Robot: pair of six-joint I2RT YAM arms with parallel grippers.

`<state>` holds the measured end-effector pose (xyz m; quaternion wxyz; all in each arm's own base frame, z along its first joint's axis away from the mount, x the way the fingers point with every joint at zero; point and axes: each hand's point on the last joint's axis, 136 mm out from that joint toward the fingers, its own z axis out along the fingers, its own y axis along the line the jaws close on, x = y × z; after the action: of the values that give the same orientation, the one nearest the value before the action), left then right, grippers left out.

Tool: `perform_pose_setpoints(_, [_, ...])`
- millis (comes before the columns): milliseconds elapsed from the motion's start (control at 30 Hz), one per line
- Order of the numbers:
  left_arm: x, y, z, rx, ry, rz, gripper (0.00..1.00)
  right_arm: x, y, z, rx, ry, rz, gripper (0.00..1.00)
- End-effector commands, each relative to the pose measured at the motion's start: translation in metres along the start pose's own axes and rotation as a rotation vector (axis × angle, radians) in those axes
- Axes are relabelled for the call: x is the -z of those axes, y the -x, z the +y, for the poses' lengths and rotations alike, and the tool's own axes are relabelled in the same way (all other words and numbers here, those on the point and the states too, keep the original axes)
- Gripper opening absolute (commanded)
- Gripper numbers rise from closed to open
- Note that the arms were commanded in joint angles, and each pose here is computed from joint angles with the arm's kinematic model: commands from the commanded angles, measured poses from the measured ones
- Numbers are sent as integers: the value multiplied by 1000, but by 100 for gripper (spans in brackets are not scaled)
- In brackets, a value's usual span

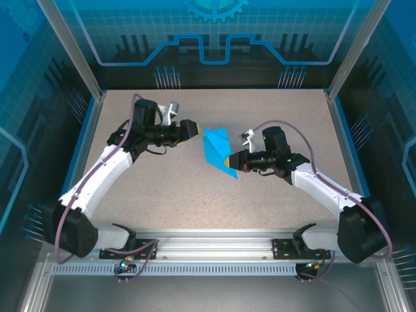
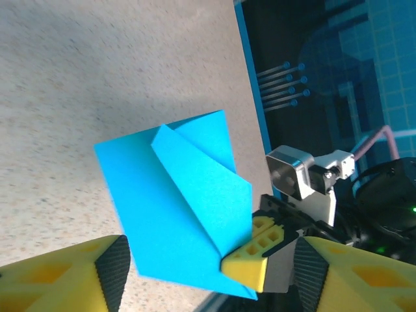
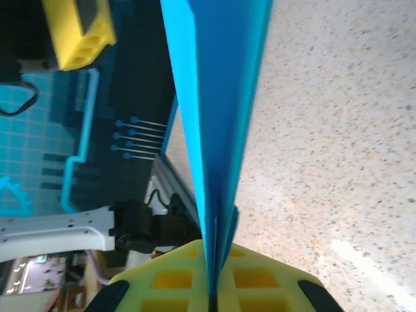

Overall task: Fold a paper plane with a square sheet of paper (fold left side to right side)
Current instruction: Turn over the paper at the center of the table.

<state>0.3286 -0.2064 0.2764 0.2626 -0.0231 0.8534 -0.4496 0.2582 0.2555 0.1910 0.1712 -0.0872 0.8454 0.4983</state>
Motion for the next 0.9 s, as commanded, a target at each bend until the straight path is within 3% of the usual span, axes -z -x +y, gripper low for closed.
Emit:
perform_pose_setpoints(0, [22,-4,15,-51,109,-64,74,9,-10,-15,77,-210,38,5])
perform_pose_setpoints(167, [57,-3,21,-100,214,-193,80,23,-3,-34,260,-628,71,5])
perform_pose_setpoints(333, [93,-1,32,-111,332,-318,87,43,12,-51,493,-1145,197,6])
perform_pose_setpoints(467, [113,0,37,-113,392,-388,91,40,23,-60,640,-1417,308,7])
perform_pose_setpoints(667, [120,-1,39,-114,407,-408,94,17,32,-73,797,-1654,426,7])
perform_pose_setpoints(867, [116,-3,43,-104,411,-390,95,-24,13,-97,912,-1696,594,8])
